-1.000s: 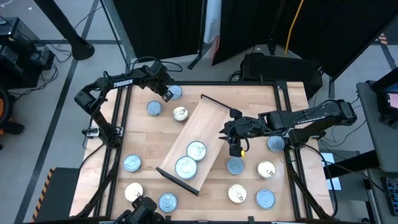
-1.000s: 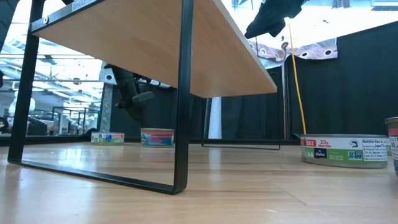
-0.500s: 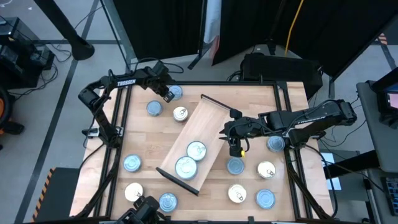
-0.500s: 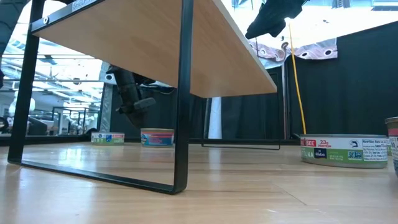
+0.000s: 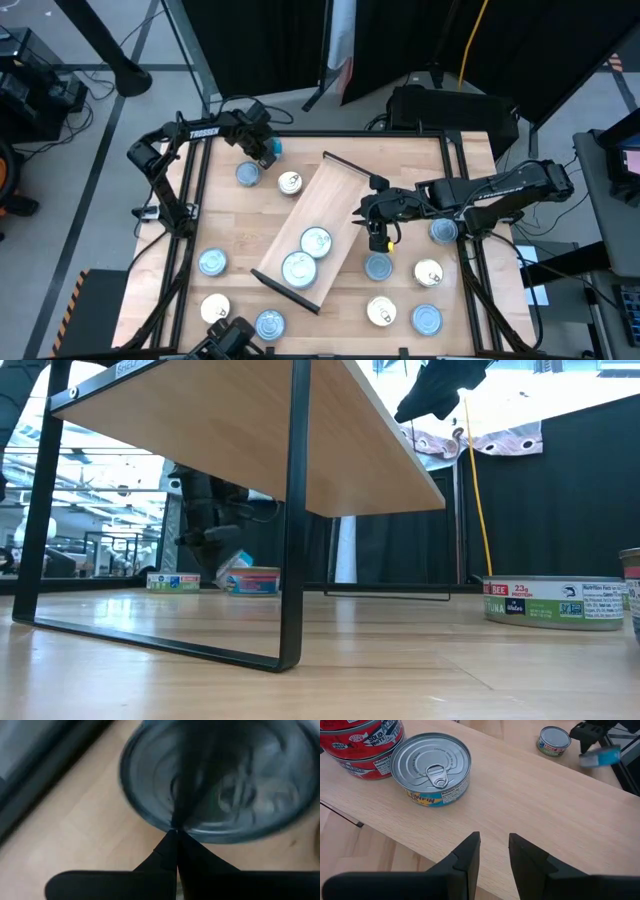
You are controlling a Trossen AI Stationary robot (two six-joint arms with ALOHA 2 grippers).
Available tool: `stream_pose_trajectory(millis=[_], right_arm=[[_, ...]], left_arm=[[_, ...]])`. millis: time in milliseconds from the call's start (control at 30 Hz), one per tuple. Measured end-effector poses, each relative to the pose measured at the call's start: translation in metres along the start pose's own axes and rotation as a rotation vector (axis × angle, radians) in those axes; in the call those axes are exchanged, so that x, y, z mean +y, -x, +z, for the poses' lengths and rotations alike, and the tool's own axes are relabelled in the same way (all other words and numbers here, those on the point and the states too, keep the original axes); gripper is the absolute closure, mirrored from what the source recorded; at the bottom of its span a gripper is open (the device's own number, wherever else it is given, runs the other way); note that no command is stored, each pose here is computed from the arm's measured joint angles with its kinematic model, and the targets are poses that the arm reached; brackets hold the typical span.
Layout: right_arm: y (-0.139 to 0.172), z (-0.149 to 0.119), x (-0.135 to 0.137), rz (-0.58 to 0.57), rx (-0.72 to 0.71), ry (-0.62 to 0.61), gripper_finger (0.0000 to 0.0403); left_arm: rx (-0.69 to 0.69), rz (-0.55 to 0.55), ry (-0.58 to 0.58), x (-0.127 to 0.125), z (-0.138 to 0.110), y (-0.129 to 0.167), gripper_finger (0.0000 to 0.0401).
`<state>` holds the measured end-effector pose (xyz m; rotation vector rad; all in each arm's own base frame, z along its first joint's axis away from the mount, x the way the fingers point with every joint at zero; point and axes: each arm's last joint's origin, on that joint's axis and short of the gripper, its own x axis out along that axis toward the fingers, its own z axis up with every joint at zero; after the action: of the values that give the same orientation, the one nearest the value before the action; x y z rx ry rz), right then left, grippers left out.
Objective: Stack canned seafood by type on shelf
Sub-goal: Stack the light blue tuna can on top of the other light blue tuna can
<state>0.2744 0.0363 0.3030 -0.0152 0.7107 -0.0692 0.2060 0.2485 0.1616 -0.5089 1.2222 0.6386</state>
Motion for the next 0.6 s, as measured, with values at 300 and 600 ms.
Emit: stream_pose_trajectory(millis=[300, 600], right_arm=[[0.000, -0.001, 0.000, 0.001, 0.012, -0.004, 0.0307], [0.000, -0.002, 0.000, 0.004, 0.022, -0.006, 0.0307]], left_arm=[[0.059, 0.051, 0.020, 0.001, -0.012, -0.006, 0.0398], [0.087, 0.082, 0.036, 0.006, -0.020, -0.011, 0.0398]])
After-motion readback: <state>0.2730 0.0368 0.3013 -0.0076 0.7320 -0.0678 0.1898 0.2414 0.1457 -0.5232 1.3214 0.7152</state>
